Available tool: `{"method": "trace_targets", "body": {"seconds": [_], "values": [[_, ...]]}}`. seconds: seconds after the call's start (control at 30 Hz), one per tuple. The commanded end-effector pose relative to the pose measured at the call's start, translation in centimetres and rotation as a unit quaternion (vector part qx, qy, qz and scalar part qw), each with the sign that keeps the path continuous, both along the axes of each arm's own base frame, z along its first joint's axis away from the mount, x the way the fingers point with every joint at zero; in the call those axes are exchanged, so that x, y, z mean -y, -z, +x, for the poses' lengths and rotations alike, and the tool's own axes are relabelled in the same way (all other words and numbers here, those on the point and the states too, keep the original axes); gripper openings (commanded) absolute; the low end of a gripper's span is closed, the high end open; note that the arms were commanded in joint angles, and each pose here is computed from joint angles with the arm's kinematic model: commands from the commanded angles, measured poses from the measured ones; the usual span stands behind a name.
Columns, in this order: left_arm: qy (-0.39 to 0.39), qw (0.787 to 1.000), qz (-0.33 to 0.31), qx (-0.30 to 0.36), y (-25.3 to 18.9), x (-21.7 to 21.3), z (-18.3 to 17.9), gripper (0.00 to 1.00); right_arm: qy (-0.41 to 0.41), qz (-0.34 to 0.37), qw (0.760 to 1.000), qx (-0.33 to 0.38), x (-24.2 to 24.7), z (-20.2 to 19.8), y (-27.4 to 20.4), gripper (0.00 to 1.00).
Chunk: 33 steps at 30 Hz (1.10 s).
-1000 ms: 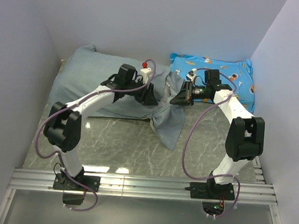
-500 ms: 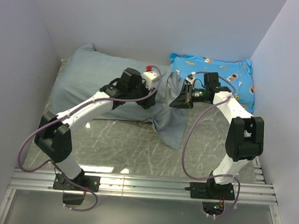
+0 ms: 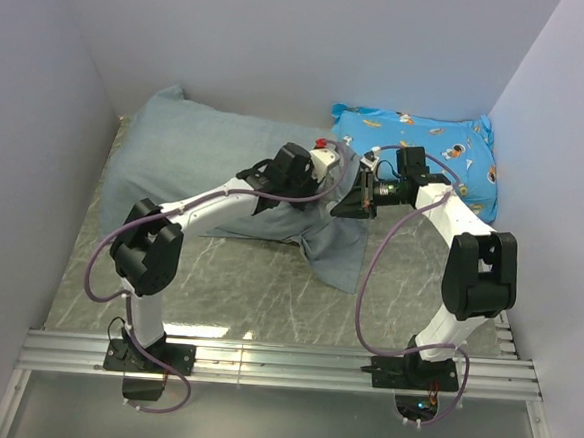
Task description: Put the pillow into the pillowcase
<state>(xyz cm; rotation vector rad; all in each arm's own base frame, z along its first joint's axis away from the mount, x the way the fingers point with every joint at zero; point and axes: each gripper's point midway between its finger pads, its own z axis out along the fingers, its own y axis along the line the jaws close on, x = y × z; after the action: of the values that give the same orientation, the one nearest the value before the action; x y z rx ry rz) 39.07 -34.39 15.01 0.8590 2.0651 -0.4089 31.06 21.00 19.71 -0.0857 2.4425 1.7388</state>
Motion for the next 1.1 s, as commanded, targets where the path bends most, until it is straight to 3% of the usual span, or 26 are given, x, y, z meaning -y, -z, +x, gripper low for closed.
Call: {"method": "trace_targets", "body": {"seconds": [0.0,0.1,0.23,0.37,0.47,0.6,0.7,0.9,0.93,0.97,1.0,1.07], "values": [[-0.036,0.999,0.004,0.026,-2.4,-1.7,2.5,0.1,-0.024,0.019,0.999,0.027,0.0,-1.4,-2.5,0.0],[-0.005,1.0,-0.024,0.019,-6.0,-3.7,1.5,0.0,-0.024,0.014,0.999,0.028,0.1,-1.5,-2.4,0.0],[0.076,0.994,-0.064,0.041,-11.9,-4.7,-2.6,0.0,-0.025,0.014,0.999,0.029,-0.1,-1.2,-2.2,0.0],[0.152,0.983,-0.09,0.048,-14.6,-5.0,-6.4,0.0,-0.025,0.019,0.999,0.035,-0.5,-0.5,-2.7,0.0],[0.202,0.973,-0.104,0.028,-15.1,-5.0,-8.9,0.01,-0.023,0.031,0.998,0.055,-1.0,0.5,-4.0,0.0],[0.188,0.977,-0.104,-0.002,-13.9,-4.7,-8.8,0.09,-0.034,0.048,0.996,0.063,-2.4,1.3,-6.2,0.0],[0.168,0.981,-0.095,-0.018,-12.7,-4.5,-7.6,0.0,-0.043,0.042,0.996,0.065,-2.6,1.0,-6.3,0.0],[0.202,0.97,-0.138,-0.013,-13.9,-3.7,-8.5,0.0,-0.033,0.026,0.998,0.044,-2.6,0.9,-4.1,0.0],[0.198,0.971,-0.137,-0.006,-14.2,-3.9,-8.5,0.02,-0.034,0.027,0.998,0.042,-2.6,1.0,-4.0,0.0],[0.187,0.974,-0.131,-0.002,-14.2,-4.0,-8.0,0.1,-0.036,0.029,0.998,0.03,-2.7,0.9,-3.7,0.0],[0.185,0.974,-0.129,-0.002,-14.1,-4.0,-7.9,0.33,-0.038,0.027,0.998,0.033,-2.6,0.9,-3.7,0.0],[0.183,0.976,-0.12,-0.004,-13.5,-3.8,-7.6,0.47,-0.04,0.022,0.998,0.038,-2.4,0.6,-3.7,0.0]]}}
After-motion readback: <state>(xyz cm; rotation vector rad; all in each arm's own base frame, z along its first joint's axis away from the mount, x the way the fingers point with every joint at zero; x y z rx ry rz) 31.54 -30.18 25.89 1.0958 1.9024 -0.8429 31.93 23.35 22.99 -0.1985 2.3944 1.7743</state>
